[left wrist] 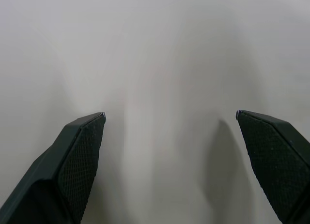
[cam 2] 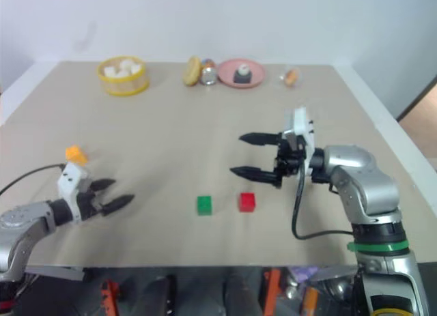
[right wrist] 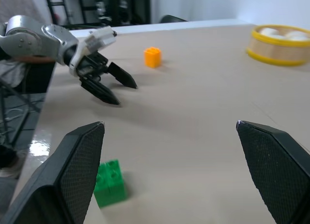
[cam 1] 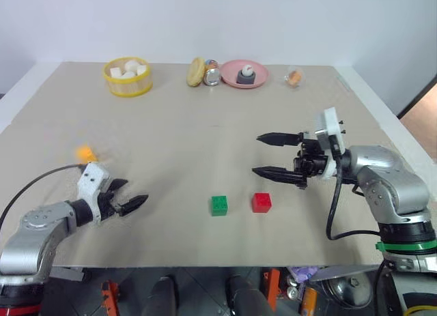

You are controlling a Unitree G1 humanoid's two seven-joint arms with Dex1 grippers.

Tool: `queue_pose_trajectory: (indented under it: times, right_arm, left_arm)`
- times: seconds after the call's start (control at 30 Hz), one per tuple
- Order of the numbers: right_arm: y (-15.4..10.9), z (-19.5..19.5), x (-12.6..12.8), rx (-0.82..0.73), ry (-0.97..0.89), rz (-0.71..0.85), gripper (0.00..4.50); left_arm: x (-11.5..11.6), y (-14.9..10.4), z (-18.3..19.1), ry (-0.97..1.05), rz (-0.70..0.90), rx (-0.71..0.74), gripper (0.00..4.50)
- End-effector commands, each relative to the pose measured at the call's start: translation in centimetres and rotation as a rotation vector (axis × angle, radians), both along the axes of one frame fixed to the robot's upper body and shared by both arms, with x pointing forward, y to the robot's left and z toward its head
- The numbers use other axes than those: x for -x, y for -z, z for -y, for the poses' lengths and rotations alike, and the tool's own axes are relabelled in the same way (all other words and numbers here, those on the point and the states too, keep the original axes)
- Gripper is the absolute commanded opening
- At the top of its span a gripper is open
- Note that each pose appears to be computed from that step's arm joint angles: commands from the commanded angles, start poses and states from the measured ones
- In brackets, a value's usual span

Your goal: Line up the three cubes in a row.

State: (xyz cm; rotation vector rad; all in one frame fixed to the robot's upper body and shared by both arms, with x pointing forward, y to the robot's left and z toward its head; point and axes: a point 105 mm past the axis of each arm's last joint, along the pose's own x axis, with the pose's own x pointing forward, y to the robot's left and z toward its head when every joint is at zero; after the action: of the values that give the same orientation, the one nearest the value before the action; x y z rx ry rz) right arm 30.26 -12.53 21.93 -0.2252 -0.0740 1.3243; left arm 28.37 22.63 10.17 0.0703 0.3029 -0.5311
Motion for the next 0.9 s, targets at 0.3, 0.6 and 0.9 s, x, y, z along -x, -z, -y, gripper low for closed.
queue_pose_trajectory:
  times: [0.3, 0.6, 0.9]
  right_arm:
    - [-1.0, -1.1, -0.6, -0.003, -0.06, 0.054, 4.5]
    - [-0.9, -1.7, -0.8, -0.013, -0.083, 0.059, 4.5]
    - [-1.0, -1.5, -0.9, -0.018, -0.074, 0.066, 4.5]
  left_arm:
    - [-2.0, -0.8, -5.1, -0.602, 0.089, 0.01, 4.46]
    - [-3.5, -2.6, -9.2, -0.905, 0.168, -0.046, 4.46]
    - [-5.5, -1.6, -7.4, -0.81, 0.153, -0.058, 4.46]
